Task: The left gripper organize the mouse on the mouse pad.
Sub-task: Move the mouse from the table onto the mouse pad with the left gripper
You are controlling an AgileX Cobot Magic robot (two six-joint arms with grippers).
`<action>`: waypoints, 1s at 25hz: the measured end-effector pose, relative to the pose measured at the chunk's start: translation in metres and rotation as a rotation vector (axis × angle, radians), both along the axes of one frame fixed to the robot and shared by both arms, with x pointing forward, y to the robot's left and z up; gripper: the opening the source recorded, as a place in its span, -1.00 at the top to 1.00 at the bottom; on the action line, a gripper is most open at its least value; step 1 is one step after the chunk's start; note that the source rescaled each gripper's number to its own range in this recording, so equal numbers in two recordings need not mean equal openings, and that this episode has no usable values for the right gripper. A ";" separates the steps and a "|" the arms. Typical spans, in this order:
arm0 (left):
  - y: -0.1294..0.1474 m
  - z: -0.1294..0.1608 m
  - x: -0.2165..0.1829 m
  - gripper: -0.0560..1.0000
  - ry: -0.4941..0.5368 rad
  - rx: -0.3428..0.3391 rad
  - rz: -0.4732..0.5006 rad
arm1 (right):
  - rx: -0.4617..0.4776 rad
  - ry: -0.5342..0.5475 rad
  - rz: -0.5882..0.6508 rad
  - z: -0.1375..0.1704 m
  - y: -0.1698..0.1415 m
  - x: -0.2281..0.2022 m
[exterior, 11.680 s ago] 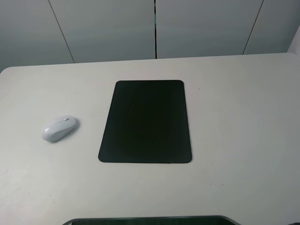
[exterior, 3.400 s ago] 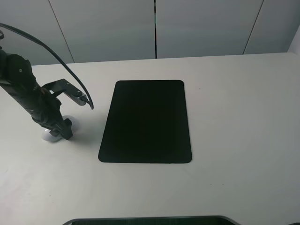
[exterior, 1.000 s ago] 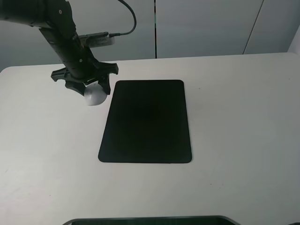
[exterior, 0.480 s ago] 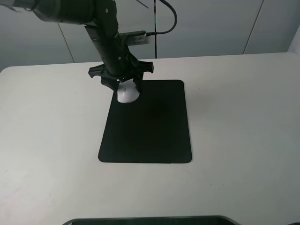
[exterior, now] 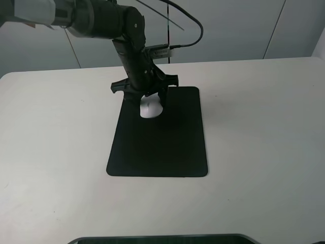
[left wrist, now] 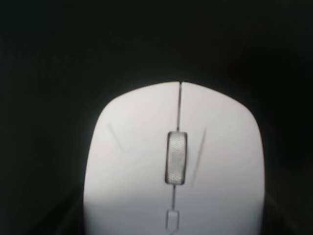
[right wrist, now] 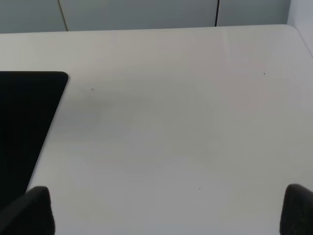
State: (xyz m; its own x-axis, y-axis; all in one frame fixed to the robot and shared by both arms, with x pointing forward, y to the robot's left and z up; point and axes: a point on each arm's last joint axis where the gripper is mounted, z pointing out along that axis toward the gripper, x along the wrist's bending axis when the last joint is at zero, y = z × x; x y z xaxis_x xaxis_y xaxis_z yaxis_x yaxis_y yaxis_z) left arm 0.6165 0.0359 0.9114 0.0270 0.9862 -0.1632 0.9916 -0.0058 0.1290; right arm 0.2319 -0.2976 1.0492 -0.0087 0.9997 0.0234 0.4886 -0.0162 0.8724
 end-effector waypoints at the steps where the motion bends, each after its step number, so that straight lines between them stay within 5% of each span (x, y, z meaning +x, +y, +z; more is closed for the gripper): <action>1: 0.000 -0.002 0.000 0.86 0.006 -0.001 0.021 | 0.000 0.000 0.000 0.000 0.000 0.000; 8: -0.007 -0.016 -0.004 0.86 0.034 0.001 0.099 | 0.000 0.000 0.000 0.000 0.000 0.000; 25: -0.020 -0.029 -0.010 0.86 0.042 -0.005 0.115 | 0.000 0.000 0.000 0.000 0.000 0.000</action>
